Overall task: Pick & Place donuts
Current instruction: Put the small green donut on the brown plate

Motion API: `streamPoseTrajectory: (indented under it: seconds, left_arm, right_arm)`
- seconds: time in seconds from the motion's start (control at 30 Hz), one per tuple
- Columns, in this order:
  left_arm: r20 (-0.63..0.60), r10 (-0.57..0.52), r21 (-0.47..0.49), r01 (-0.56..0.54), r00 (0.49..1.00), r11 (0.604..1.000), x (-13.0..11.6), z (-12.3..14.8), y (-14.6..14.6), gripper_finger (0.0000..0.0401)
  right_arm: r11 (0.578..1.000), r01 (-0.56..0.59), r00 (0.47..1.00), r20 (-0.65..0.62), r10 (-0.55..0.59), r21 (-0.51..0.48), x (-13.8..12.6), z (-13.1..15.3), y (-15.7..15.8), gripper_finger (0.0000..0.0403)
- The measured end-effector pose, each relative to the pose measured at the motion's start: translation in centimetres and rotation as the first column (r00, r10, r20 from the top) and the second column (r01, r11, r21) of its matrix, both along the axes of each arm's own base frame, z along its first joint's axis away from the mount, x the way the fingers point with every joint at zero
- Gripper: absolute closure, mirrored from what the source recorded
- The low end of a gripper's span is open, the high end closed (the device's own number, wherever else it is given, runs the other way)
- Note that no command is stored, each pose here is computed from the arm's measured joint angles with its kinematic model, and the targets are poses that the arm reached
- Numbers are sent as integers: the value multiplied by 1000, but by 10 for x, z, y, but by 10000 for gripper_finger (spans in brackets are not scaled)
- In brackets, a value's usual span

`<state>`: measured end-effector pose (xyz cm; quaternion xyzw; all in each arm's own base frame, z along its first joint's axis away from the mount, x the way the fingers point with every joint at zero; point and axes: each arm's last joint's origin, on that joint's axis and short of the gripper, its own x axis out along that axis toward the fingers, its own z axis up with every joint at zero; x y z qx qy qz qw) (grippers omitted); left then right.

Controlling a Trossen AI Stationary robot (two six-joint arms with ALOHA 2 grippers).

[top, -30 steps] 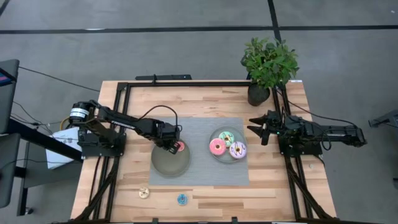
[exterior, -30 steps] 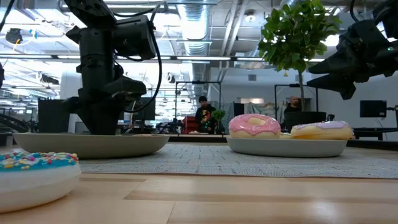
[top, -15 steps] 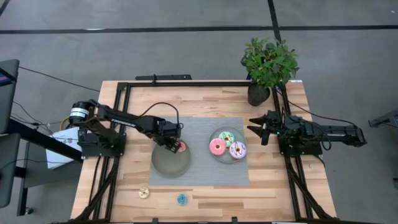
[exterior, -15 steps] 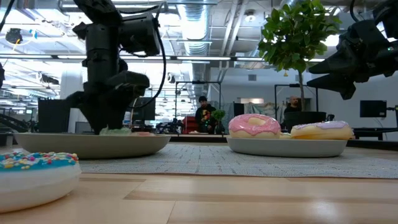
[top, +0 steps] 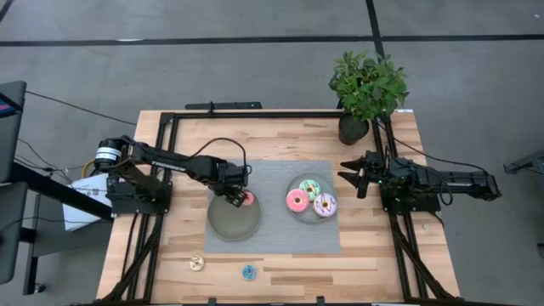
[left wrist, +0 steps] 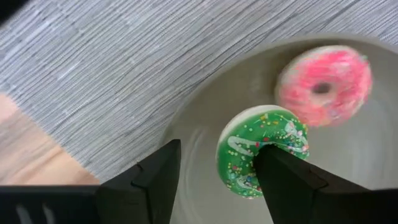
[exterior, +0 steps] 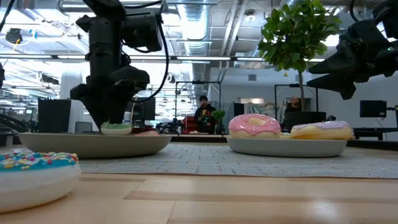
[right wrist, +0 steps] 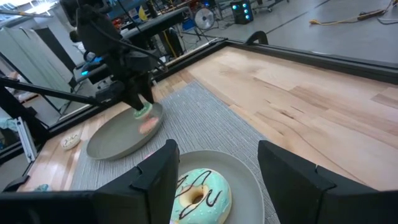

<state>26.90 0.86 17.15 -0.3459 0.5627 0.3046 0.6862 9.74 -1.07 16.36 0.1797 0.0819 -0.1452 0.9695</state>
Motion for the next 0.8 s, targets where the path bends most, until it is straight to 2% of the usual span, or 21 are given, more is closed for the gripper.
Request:
streamPoseTrajectory:
  seconds: [0.8]
  left_arm:
    - [-6,31,0,-31,1000,1000,-1,0,-4,219]
  right_arm:
    - [1000,0,1000,0,0,0,0,0,0,194]
